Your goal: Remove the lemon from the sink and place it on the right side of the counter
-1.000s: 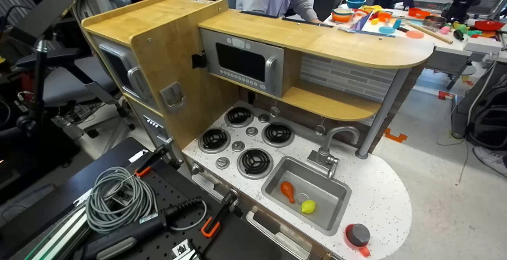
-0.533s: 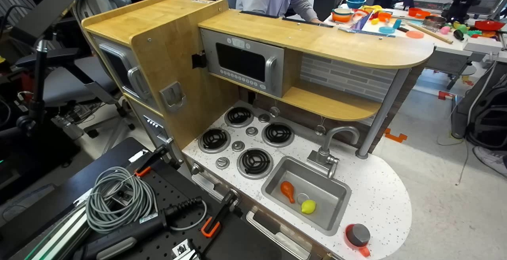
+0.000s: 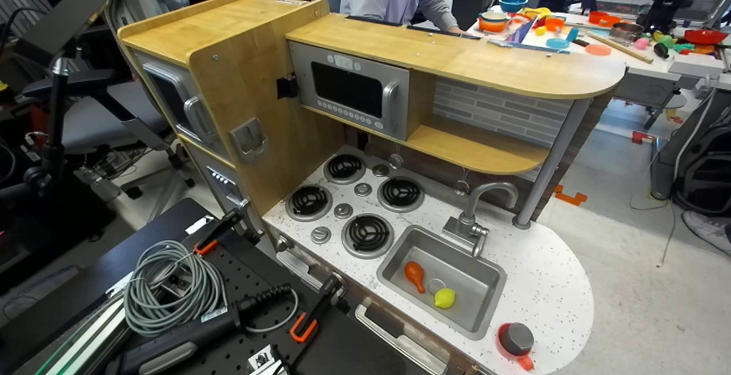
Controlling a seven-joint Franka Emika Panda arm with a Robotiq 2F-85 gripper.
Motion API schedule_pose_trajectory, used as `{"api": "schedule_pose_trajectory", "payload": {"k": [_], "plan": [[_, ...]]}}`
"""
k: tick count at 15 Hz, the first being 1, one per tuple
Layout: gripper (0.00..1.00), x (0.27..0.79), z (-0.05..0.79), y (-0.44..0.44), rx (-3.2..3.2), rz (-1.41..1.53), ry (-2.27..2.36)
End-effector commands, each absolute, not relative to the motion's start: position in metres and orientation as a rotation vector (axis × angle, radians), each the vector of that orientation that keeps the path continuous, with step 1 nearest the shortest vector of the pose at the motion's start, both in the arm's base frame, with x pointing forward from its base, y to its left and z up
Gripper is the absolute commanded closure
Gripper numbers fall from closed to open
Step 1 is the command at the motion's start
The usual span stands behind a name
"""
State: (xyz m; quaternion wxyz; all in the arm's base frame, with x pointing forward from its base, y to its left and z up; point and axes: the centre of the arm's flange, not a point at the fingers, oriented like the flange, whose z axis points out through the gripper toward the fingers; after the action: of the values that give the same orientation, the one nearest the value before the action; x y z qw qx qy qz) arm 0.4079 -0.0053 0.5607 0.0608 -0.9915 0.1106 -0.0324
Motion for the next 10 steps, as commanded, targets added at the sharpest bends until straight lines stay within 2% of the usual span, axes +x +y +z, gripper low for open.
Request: {"api": "schedule_pose_trajectory", "payload": {"k": [1, 10], "plan": [[0.0, 0.4079, 0.5607, -0.0053, -3.0, -0.098, 0.335], [0.0, 0.4093, 0.561, -0.0075, -3.035, -0.125, 0.304]]}}
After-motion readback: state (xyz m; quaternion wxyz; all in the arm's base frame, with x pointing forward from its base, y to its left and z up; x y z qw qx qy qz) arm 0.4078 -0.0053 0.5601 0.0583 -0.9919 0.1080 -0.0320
